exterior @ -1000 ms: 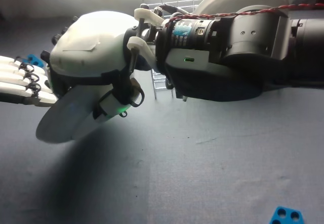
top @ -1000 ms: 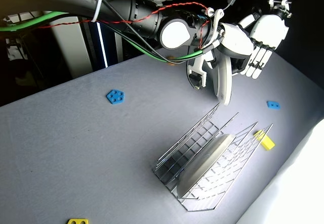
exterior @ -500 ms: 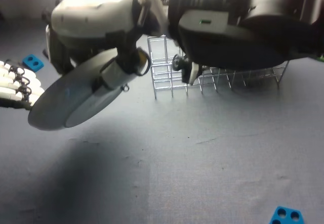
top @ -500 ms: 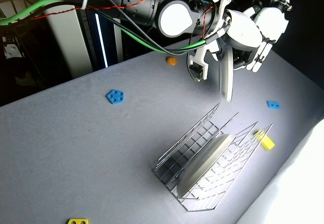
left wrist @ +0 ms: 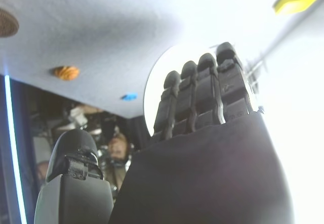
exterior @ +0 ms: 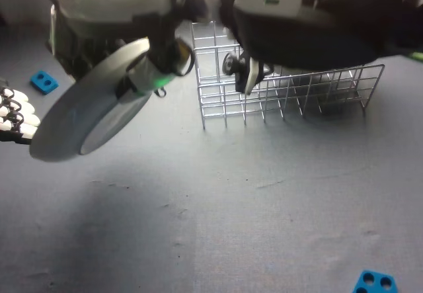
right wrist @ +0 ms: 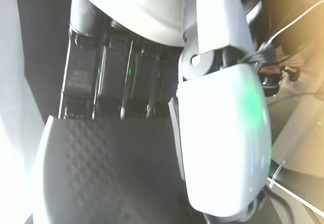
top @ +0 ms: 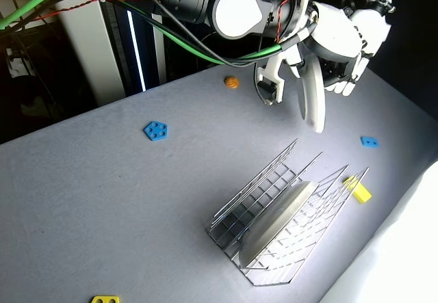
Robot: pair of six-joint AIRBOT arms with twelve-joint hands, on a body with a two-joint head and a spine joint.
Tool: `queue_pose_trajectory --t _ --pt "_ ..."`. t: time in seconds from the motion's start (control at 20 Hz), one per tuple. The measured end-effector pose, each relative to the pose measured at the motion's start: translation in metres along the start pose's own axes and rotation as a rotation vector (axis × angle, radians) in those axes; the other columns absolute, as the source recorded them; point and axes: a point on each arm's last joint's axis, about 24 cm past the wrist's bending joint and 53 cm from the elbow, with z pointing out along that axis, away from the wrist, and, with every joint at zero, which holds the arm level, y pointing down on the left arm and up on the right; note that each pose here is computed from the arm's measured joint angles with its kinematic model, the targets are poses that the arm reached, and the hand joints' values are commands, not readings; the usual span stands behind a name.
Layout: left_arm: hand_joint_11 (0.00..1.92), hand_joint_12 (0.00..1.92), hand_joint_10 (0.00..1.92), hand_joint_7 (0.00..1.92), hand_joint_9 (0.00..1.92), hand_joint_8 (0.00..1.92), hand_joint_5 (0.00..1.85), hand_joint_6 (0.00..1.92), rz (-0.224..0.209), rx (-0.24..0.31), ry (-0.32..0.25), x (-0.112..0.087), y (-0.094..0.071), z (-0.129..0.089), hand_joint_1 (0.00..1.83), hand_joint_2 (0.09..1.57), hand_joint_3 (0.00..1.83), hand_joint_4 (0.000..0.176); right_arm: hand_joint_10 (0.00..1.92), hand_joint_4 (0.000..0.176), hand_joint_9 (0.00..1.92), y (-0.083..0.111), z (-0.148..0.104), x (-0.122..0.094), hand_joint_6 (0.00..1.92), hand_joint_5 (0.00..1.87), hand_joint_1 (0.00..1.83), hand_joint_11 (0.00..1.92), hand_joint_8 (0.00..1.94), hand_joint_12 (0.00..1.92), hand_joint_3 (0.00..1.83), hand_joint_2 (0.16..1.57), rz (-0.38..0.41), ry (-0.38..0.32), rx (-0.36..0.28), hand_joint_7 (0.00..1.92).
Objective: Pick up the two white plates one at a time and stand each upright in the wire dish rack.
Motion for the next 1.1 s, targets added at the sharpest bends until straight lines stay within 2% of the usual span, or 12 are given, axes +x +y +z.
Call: queue_pose_trajectory --t 0.05,0.1,0.3,0.4,0.5,0.6,0.65,0.9,1.0,1.05,1.1 --pt "0.0 0.0 0.0 0.06 0.01 0.0 0.07 0.0 0.001 0.0 0.003 0.001 0.0 0.0 0.0 1.12 0.0 0.0 1.09 0.0 0.98 0.0 -0.001 -0.003 1.03 0.99 1.39 0.82 0.7 1.37 0.0 1.08 0.003 -0.004 -0.001 1.09" --pt "0.01 0.01 0.0 0.06 0.02 0.0 0.08 0.0 0.001 0.002 0.003 0.001 0.0 0.0 0.0 1.12 0.0 0.0 1.16 0.0 1.01 0.0 -0.001 -0.006 0.89 1.0 1.39 0.87 0.69 1.48 0.0 1.07 0.016 -0.009 0.002 1.11" --pt "0.01 0.0 0.0 0.05 0.01 0.0 0.06 0.0 0.008 0.003 0.007 0.001 -0.001 0.0 0.0 1.12 0.0 0.0 1.1 0.0 0.98 -0.011 -0.01 -0.021 1.02 0.98 1.39 0.78 0.71 1.37 0.0 1.08 0.093 -0.017 0.05 1.09" --pt "0.0 0.0 0.0 0.04 0.0 0.0 0.04 0.0 0.009 0.006 0.007 0.002 -0.003 0.003 0.0 1.12 0.0 0.0 1.11 0.0 0.98 -0.015 -0.014 -0.029 1.02 0.97 1.39 0.8 0.73 1.39 0.0 1.08 0.128 -0.026 0.067 1.09" --pt "0.0 0.0 0.0 0.05 0.01 0.01 0.06 0.01 0.01 0.013 0.013 0.003 -0.005 0.004 0.0 1.12 0.0 0.0 1.08 0.0 1.01 -0.023 -0.021 -0.039 0.93 1.0 1.39 0.8 0.68 1.4 0.0 1.06 0.201 -0.038 0.1 1.14" --pt "0.0 0.0 0.0 0.05 0.0 0.0 0.06 0.0 0.01 0.011 0.012 0.003 -0.004 0.003 0.0 1.12 0.0 0.0 1.05 0.0 1.02 -0.029 -0.026 -0.045 0.9 1.02 1.39 0.8 0.64 1.38 0.0 1.06 0.24 -0.046 0.123 1.17" --pt "0.01 0.0 0.01 0.06 0.02 0.01 0.07 0.01 0.009 -0.001 0.03 0.008 0.0 0.002 0.0 1.12 0.0 0.0 1.08 0.0 1.01 -0.041 -0.033 -0.047 0.92 1.01 1.39 0.84 0.65 1.43 0.0 1.06 0.274 -0.047 0.162 1.15" --pt "0.02 0.01 0.01 0.06 0.02 0.01 0.08 0.01 0.008 -0.003 0.025 0.007 0.0 0.001 0.0 1.13 0.0 0.0 1.11 0.0 1.01 -0.046 -0.036 -0.049 0.9 0.99 1.39 0.81 0.73 1.43 0.0 1.07 0.315 -0.053 0.175 1.12" --pt "0.0 0.0 0.0 0.05 0.01 0.0 0.07 0.0 0.007 -0.003 0.024 0.007 0.0 0.001 0.0 1.13 0.0 0.0 1.09 0.0 0.98 -0.048 -0.037 -0.048 1.0 0.97 1.39 0.8 0.76 1.4 0.0 1.08 0.342 -0.053 0.182 1.1" --pt "0.0 0.0 0.01 0.06 0.02 0.01 0.08 0.01 0.007 -0.005 0.026 0.007 0.001 0.001 0.0 1.12 0.0 0.0 0.99 0.0 1.0 -0.049 -0.037 -0.047 1.0 0.95 1.47 0.8 0.75 1.52 0.0 1.08 0.357 -0.052 0.186 1.07" --pt "0.0 0.0 0.0 0.05 0.01 0.0 0.07 0.0 0.005 -0.006 0.028 0.008 0.001 0.001 0.0 1.13 0.0 0.0 0.99 0.0 1.0 -0.049 -0.037 -0.047 0.99 0.95 1.49 0.79 0.74 1.54 0.0 1.08 0.377 -0.053 0.187 1.07"
